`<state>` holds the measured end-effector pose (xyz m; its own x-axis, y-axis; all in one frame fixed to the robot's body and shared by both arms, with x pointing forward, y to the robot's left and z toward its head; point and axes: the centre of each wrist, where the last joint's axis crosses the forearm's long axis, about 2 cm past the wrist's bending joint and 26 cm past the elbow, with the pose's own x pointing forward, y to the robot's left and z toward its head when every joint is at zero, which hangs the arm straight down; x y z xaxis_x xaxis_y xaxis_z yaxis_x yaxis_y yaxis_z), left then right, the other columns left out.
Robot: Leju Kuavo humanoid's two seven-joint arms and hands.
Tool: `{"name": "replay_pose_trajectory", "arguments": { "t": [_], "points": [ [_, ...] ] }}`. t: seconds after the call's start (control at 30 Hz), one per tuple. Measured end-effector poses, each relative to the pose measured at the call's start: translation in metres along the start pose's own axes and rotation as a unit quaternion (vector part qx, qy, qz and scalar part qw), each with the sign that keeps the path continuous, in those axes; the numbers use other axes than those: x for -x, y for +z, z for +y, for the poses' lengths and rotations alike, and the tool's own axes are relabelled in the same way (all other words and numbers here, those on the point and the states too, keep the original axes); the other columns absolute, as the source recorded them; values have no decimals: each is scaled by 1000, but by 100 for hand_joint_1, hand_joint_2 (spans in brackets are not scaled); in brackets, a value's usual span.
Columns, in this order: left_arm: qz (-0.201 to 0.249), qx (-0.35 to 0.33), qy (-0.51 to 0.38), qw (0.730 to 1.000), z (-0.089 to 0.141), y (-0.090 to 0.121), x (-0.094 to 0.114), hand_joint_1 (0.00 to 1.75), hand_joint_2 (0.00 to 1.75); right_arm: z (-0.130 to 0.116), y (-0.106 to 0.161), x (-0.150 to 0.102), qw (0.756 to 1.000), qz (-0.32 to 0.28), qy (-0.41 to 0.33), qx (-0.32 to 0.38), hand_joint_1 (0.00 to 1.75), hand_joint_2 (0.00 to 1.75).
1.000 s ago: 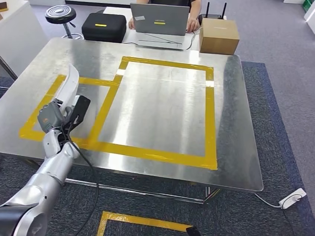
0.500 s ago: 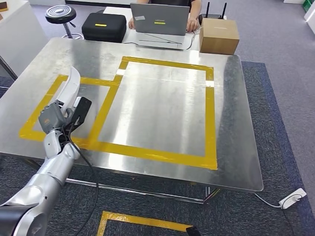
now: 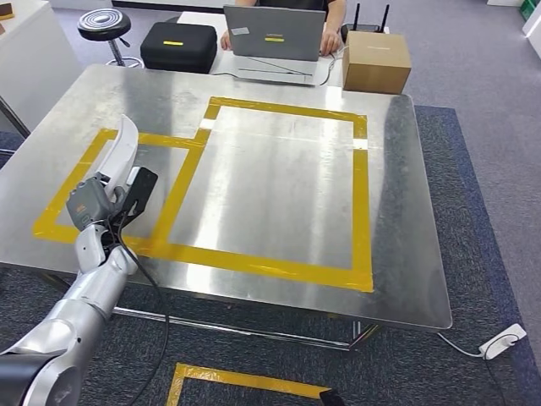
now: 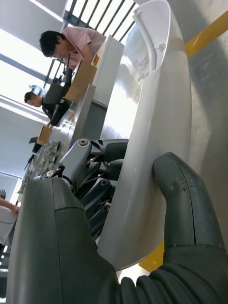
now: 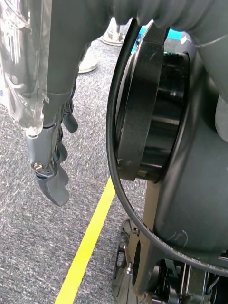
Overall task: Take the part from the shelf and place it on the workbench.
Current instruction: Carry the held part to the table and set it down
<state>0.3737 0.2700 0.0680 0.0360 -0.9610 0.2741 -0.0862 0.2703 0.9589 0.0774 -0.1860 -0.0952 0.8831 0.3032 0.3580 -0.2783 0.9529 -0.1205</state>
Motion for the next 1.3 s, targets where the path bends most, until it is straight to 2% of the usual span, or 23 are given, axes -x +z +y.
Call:
{"name": "replay_pose_trajectory", "arguments": {
  "t": [1.3],
  "points": [
    [0, 0, 0, 1000, 0, 0, 0, 169, 175, 0, 0, 0, 1000, 0, 0, 0, 0, 175]
  ]
}}
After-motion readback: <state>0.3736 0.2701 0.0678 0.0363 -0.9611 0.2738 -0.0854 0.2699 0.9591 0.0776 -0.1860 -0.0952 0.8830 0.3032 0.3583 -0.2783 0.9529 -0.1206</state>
